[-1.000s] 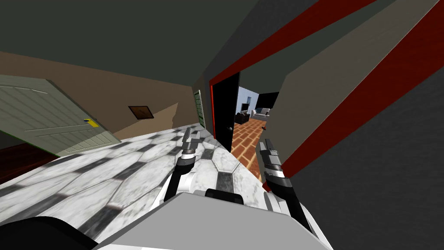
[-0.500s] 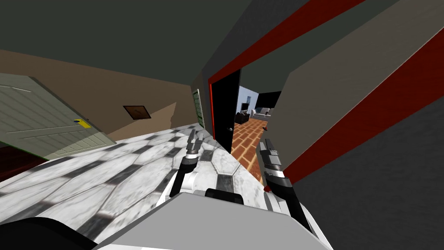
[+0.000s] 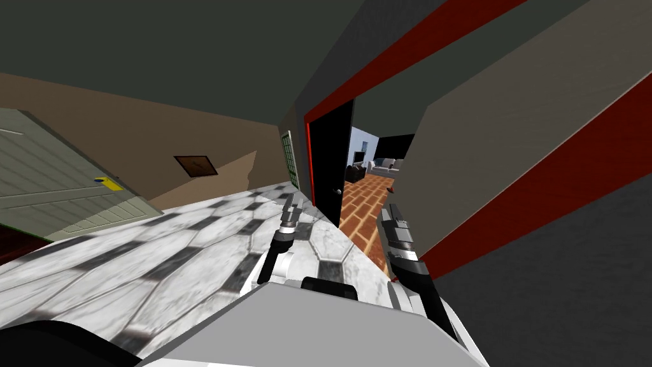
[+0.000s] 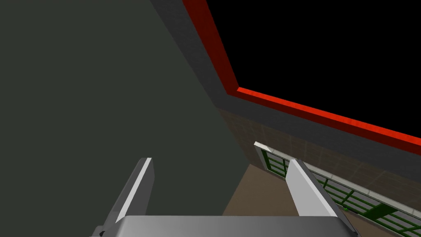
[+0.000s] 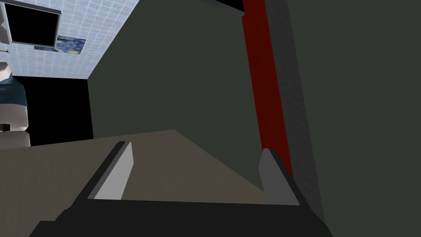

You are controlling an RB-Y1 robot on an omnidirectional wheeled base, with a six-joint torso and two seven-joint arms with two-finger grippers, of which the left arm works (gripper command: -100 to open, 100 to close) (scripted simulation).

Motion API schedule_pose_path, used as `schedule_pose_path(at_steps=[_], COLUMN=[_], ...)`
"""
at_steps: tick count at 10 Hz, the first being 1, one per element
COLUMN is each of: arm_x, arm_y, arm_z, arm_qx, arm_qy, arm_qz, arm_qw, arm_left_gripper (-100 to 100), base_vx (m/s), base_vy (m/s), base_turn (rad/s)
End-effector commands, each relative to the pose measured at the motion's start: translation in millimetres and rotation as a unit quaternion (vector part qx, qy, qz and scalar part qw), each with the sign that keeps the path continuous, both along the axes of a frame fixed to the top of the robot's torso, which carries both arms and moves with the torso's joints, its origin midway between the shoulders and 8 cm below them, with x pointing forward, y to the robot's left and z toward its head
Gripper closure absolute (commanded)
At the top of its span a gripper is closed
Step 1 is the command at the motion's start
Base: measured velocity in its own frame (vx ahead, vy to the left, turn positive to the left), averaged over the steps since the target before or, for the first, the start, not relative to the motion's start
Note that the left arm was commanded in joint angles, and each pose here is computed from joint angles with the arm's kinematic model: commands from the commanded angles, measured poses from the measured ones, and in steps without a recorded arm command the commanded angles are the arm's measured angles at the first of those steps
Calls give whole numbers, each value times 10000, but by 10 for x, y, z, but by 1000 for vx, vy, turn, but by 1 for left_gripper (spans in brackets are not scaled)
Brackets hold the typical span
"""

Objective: Push the door open

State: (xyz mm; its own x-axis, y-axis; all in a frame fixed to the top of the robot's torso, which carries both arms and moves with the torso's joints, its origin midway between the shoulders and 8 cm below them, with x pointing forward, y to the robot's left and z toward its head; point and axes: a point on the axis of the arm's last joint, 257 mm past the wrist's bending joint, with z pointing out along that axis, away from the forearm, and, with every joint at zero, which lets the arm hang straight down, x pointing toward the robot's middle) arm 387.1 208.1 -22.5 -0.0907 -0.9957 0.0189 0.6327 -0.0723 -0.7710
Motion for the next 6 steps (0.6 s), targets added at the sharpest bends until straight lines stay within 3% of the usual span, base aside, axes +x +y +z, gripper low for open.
schedule_pose_path(at_steps=[1, 6], arm_x=[64, 258], arm_y=[-54, -245], arm_z=[-114, -495], arm_qx=[26, 113], arm_qy=[97, 411], arm_qz=[-78, -330], arm_qw=[9999, 9985], arm_left_gripper=[-100, -100], base_vx=[90, 95], base_vy=[20, 23], base_turn=[-31, -26])
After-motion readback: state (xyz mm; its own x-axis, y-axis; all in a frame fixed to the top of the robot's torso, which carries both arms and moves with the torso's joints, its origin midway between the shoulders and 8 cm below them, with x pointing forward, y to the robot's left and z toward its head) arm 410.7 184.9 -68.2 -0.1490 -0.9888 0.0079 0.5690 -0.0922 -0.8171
